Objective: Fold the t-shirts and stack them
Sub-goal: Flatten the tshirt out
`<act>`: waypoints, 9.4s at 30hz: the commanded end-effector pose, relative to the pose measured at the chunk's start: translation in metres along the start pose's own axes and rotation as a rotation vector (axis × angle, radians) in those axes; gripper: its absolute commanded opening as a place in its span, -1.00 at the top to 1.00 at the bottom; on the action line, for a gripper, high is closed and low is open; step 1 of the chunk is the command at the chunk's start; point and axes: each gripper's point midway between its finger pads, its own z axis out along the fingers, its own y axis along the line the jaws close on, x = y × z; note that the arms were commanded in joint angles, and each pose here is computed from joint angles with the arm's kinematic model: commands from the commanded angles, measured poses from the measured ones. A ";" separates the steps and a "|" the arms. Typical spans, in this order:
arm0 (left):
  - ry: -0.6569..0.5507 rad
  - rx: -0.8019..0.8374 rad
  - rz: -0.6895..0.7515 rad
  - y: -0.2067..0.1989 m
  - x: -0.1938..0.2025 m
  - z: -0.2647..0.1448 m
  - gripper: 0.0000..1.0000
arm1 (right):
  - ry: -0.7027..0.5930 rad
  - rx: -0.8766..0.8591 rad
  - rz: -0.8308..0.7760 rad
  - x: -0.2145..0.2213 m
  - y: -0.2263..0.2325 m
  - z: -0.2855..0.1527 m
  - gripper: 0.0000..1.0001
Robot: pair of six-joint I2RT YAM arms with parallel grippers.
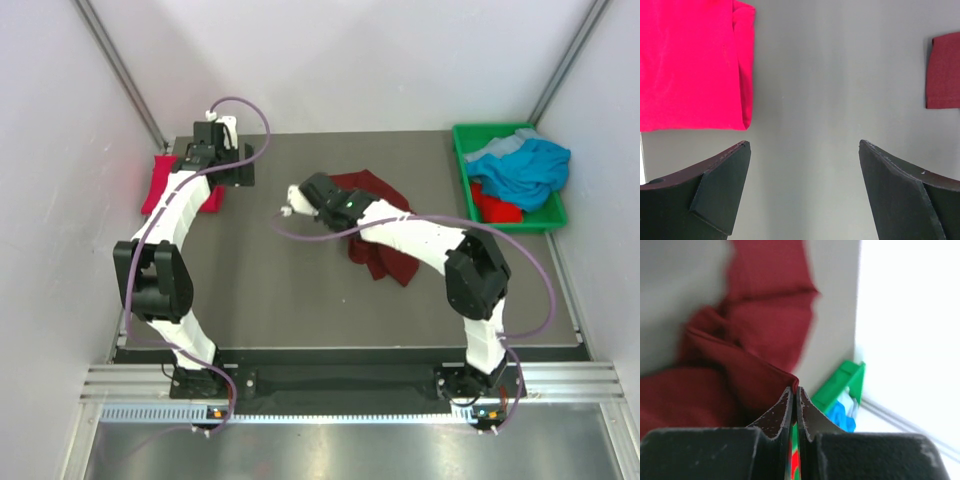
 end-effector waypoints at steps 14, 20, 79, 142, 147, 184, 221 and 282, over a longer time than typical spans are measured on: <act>0.093 0.287 0.165 -0.107 0.020 0.050 -0.77 | -0.011 0.436 0.400 0.112 -0.240 -0.118 1.00; 0.062 0.402 0.248 -0.175 0.005 0.073 -0.74 | 0.077 0.450 0.489 0.157 -0.234 -0.125 1.00; 0.314 0.574 0.138 -0.210 0.083 0.120 1.00 | 0.180 0.431 0.596 0.210 -0.250 -0.061 1.00; -0.268 0.309 0.218 -0.126 -0.133 -0.026 1.00 | 0.123 0.564 0.699 0.225 -0.288 -0.107 1.00; -0.374 0.312 0.234 -0.116 -0.157 -0.100 1.00 | 0.053 0.620 0.742 0.228 -0.297 -0.158 1.00; -0.965 0.121 0.345 -0.047 -0.198 -0.383 1.00 | -0.635 0.979 0.934 0.254 -0.286 -0.485 1.00; -1.039 -0.039 0.289 0.001 -0.144 -0.462 1.00 | -0.742 0.942 1.042 0.260 -0.207 -0.544 1.00; -0.335 -0.215 0.436 0.032 -0.120 0.145 1.00 | -0.245 0.404 0.943 0.224 -0.276 0.158 1.00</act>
